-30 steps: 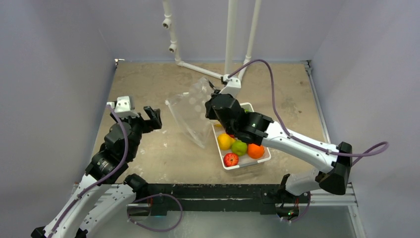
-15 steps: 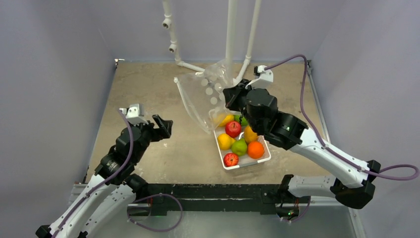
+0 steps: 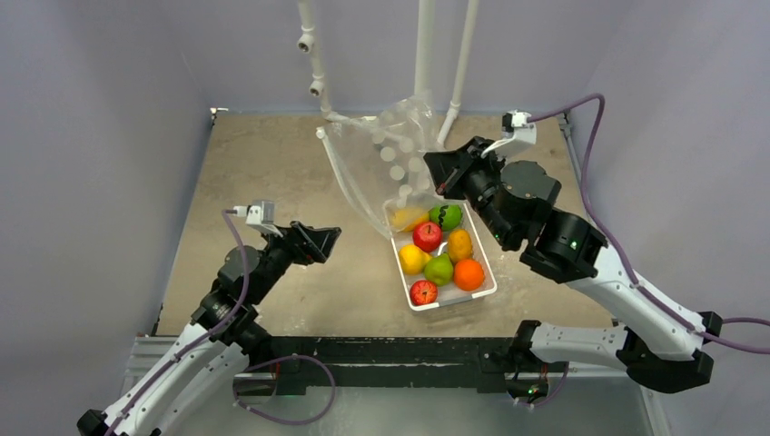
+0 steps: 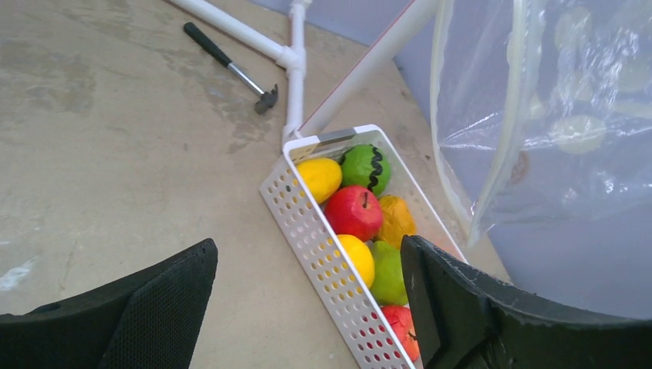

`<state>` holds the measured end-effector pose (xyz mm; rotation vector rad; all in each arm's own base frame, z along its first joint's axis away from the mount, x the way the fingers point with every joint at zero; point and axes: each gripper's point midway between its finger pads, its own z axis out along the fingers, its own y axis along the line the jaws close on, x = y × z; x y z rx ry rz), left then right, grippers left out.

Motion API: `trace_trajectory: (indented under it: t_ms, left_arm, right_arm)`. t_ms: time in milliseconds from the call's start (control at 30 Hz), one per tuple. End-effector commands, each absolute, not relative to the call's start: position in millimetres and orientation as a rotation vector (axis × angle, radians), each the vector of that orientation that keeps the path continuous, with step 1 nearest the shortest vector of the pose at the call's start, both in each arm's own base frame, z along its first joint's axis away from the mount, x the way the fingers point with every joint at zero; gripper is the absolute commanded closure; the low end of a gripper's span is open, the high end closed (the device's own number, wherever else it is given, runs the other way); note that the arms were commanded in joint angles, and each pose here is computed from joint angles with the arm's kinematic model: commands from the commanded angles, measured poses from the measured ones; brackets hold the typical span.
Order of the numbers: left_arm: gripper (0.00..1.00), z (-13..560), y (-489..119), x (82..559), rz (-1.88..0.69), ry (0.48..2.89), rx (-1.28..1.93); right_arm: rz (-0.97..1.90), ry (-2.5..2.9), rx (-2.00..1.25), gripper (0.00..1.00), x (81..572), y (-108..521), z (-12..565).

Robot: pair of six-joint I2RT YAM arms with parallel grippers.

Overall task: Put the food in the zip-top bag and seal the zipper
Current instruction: Open the zipper of the food storage bag.

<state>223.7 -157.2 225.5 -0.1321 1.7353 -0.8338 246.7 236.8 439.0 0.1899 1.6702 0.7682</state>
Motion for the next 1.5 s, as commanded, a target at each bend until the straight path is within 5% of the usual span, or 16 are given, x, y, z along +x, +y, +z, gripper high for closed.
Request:
trace_trajectory:
  t_ms: [0,1100,1467]
  left_arm:
    - [0.12,268.4,-174.7,215.8,-1.03,1.528,-0.081]
    - [0.11,360.2,-200.6,171.9,-1.368,1.091,0.139]
    - [0.2,380.6,-200.8,169.7,-1.361,1.028,0.17]
  right_arm:
    - [0.867,1.584,0.16,1.0,229.8,224.4,481.9]
    - [1.131,1.503,-0.101,1.0,168.2,225.4,521.1]
    - [1.179,1.49,-0.138,1.0,161.4,231.7,521.2]
